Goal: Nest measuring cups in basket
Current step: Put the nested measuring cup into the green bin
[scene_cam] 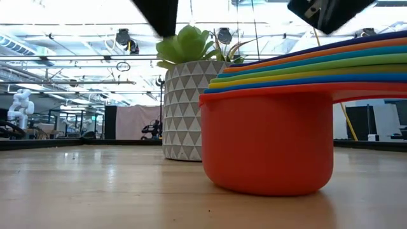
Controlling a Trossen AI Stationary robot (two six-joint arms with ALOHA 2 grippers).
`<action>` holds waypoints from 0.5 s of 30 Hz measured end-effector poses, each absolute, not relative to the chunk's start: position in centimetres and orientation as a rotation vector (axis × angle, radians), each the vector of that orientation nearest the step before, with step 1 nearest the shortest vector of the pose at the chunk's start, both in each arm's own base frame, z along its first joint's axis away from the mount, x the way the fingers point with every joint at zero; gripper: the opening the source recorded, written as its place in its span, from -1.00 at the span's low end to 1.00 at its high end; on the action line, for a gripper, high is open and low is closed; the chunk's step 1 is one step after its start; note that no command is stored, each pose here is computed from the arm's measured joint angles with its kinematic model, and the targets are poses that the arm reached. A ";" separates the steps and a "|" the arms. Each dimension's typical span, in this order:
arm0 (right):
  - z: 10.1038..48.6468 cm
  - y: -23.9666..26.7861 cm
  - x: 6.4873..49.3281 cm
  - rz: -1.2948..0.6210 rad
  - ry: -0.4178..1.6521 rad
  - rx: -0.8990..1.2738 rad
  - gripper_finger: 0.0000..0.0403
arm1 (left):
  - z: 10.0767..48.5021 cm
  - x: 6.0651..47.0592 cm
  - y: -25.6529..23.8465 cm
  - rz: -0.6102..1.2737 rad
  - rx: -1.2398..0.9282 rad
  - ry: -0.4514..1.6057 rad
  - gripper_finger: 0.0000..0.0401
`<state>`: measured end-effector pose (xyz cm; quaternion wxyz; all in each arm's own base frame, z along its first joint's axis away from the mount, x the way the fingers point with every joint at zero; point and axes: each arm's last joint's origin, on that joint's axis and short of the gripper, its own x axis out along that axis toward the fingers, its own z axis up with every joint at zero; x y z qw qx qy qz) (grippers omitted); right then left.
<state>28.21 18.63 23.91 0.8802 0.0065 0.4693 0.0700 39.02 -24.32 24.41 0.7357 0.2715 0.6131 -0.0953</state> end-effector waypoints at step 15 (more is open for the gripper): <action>25.0 18.0 26.9 0.231 1.055 0.065 -0.40 | 33.3 34.7 -27.2 -0.181 0.449 0.926 -0.97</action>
